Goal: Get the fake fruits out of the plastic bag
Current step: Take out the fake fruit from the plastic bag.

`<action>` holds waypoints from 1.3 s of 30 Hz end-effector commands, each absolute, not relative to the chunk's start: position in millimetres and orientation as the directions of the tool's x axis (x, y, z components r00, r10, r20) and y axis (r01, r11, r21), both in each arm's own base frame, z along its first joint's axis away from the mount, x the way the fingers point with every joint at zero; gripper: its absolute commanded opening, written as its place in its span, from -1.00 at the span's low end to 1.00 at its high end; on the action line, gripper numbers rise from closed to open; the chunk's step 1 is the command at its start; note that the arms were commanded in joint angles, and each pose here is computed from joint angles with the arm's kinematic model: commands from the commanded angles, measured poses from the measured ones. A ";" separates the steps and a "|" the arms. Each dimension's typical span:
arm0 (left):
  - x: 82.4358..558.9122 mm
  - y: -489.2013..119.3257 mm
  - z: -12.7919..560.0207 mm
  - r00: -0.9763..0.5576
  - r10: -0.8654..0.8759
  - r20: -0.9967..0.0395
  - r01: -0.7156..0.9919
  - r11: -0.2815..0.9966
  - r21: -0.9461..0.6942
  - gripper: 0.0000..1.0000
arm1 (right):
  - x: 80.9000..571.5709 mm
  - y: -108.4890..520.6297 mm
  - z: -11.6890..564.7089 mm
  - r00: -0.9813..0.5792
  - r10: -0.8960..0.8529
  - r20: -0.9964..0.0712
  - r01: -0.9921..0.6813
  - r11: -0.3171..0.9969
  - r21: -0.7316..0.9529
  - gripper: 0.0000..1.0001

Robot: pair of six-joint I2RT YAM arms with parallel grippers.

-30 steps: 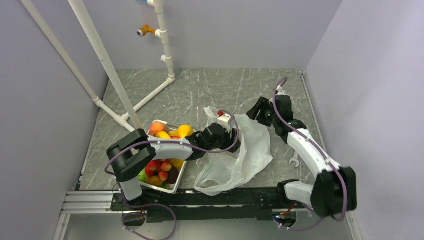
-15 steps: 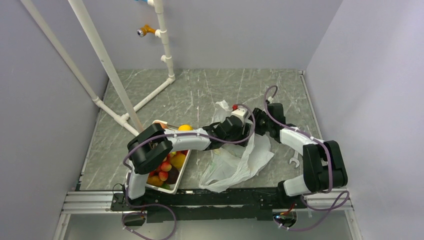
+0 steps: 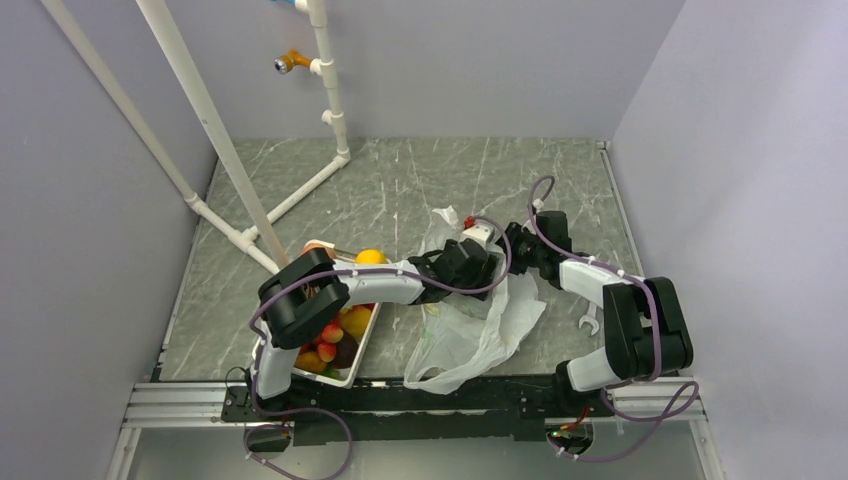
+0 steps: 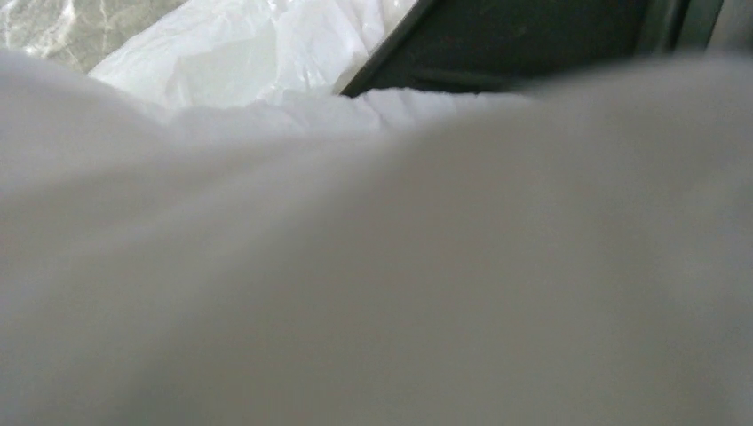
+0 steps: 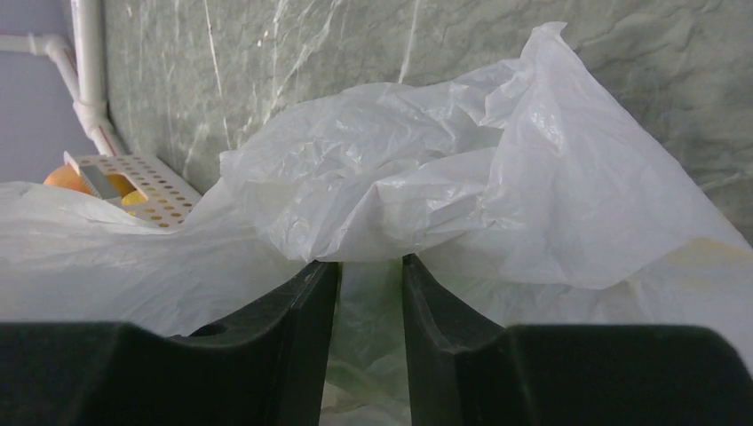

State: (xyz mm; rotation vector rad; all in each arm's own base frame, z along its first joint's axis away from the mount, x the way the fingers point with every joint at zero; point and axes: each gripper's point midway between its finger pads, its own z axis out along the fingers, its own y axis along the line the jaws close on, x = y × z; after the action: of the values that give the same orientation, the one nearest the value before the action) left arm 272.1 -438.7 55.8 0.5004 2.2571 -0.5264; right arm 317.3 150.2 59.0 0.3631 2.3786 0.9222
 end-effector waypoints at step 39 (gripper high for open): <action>112.4 -381.5 174.6 -0.731 0.370 -0.574 0.682 0.420 -0.599 -0.46 | 396.2 109.3 94.2 -0.667 0.460 -0.586 0.090 0.830 0.550 -1.00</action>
State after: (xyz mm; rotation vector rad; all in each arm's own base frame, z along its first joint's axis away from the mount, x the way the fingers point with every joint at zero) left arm 148.6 -402.9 162.7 0.8544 2.2683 -1.1014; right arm 365.1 128.2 73.5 0.4039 2.3221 0.7701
